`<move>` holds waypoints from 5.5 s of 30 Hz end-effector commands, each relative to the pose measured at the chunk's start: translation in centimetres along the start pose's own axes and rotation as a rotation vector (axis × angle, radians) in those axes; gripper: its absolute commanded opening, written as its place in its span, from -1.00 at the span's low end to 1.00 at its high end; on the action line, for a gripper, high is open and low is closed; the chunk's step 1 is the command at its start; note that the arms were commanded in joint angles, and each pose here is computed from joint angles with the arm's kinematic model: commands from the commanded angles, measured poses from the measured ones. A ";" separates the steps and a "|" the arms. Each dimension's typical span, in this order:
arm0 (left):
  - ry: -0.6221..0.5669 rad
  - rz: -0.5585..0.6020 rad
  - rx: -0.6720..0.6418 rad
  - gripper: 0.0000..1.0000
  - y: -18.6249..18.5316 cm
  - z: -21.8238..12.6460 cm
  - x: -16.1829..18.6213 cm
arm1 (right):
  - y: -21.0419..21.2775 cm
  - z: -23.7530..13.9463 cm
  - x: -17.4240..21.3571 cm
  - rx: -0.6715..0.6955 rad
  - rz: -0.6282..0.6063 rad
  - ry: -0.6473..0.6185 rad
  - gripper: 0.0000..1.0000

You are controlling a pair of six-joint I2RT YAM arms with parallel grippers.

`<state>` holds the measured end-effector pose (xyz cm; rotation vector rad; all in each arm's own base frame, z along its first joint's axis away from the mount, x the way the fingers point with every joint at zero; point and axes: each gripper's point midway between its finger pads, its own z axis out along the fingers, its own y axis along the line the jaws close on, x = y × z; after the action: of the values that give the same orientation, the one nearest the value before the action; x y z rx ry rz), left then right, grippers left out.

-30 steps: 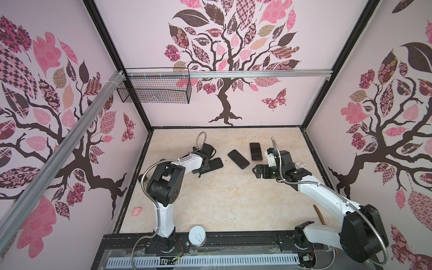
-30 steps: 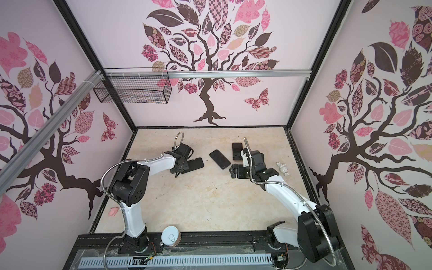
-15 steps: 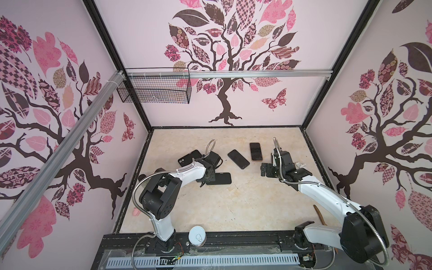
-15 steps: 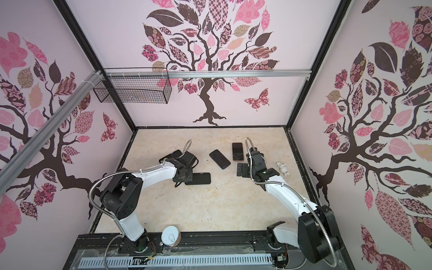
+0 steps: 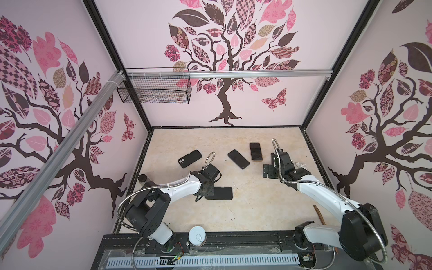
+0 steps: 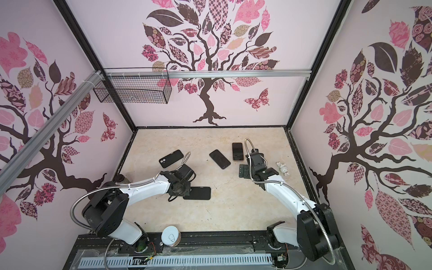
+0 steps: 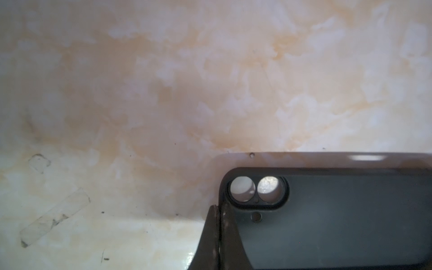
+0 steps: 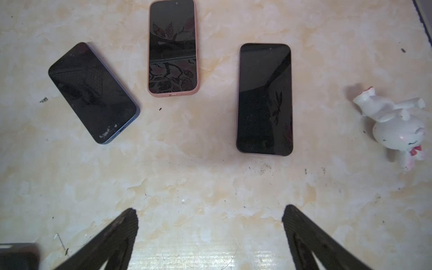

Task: Put the phone into the phone case

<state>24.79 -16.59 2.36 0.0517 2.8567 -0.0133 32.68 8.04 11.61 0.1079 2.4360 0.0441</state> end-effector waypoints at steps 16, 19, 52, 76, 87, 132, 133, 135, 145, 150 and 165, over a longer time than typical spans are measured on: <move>-0.004 -0.028 0.026 -0.80 -1.1 0.8 1.8 | -0.8 -0.2 -1.3 0.071 -0.016 -0.017 0.99; -0.003 -0.023 0.038 -0.69 -1.3 0.2 1.7 | -0.8 -0.1 -1.2 0.072 -0.019 -0.016 0.99; -0.392 -0.140 0.190 0.72 5.5 -14.1 -0.9 | -5.1 7.9 -4.8 0.122 0.024 0.115 0.99; -0.394 -0.159 0.235 0.73 5.3 -14.3 -0.2 | -7.6 15.0 -0.7 0.137 0.119 0.336 0.93; -0.378 -0.150 0.232 0.72 5.1 -13.9 -0.1 | -6.9 15.4 0.2 0.092 0.131 0.368 0.58; -0.219 0.073 0.571 0.83 -3.5 -17.0 -2.2 | 16.5 -4.4 0.3 -0.672 -0.321 -0.027 -0.27; -0.217 0.072 0.584 0.84 -3.7 -17.0 -2.3 | 17.2 -5.0 0.7 -0.697 -0.342 -0.038 -0.27; -0.202 0.068 0.623 0.84 -4.1 -17.2 -2.4 | 18.4 -6.2 1.5 -0.744 -0.380 -0.059 -0.27; -0.156 -0.005 0.941 0.68 -6.0 -19.8 -3.7 | 20.5 -10.6 1.9 -0.852 -0.483 -0.192 -0.26; -0.156 0.008 0.988 0.62 -6.5 -20.9 -4.1 | 20.7 -12.5 1.5 -0.891 -0.507 -0.235 -0.26; -0.131 -0.005 1.089 0.25 -7.9 -22.0 -4.8 | 22.6 -15.1 2.3 -0.917 -0.614 -0.272 -0.27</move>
<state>22.59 -24.21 23.01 0.2164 2.4272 -1.4561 22.10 29.98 18.64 -0.9691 2.0079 0.7801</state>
